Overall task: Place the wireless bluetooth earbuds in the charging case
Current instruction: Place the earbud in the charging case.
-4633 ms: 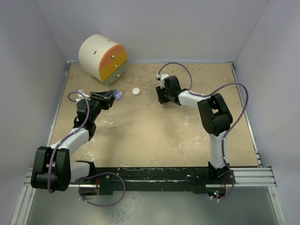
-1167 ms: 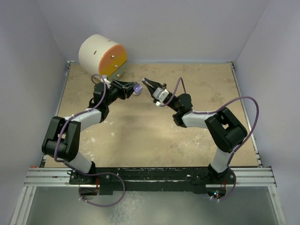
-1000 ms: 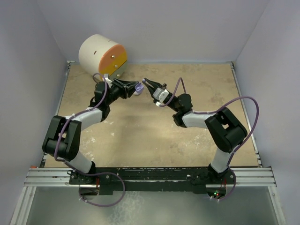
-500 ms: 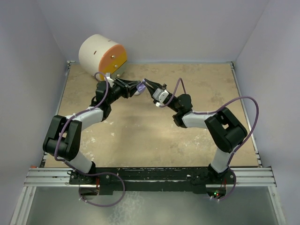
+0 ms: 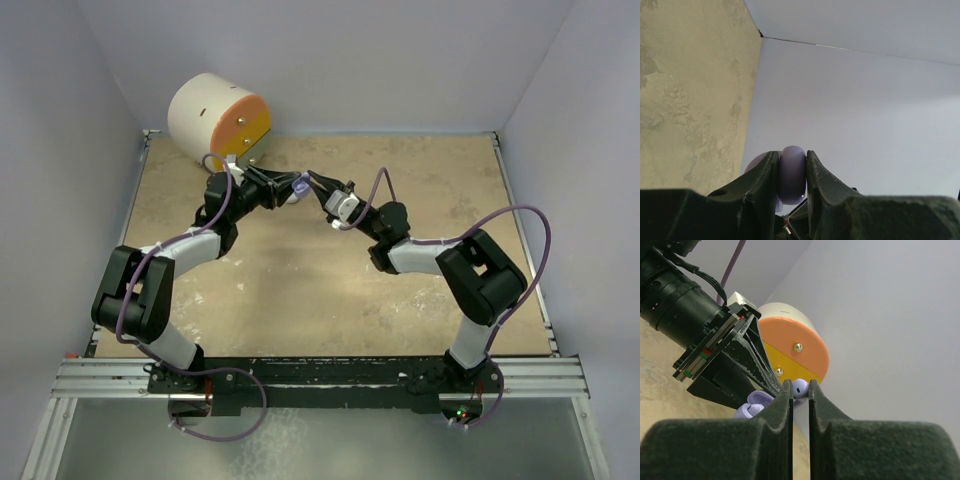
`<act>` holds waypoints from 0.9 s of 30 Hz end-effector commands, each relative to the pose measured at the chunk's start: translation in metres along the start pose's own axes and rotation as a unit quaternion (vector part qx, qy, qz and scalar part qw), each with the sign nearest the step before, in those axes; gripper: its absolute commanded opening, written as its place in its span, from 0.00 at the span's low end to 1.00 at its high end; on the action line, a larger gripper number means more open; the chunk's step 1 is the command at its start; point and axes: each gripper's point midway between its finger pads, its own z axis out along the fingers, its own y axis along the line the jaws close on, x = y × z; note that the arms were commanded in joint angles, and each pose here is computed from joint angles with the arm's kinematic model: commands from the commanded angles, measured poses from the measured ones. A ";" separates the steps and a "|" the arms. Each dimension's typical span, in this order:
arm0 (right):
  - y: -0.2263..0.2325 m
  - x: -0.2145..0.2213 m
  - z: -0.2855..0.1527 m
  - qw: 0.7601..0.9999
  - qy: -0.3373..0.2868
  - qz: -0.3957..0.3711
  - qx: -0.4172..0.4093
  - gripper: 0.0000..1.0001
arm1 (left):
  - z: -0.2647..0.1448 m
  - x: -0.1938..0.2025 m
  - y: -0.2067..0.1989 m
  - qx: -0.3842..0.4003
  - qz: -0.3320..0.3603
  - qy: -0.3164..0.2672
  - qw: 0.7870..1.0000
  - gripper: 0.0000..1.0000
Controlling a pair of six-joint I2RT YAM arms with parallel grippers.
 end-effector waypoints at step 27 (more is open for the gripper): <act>0.007 0.001 0.001 1.000 -0.003 -0.013 -0.004 0.00 | -0.010 0.021 -0.051 0.049 0.029 0.024 0.998 0.00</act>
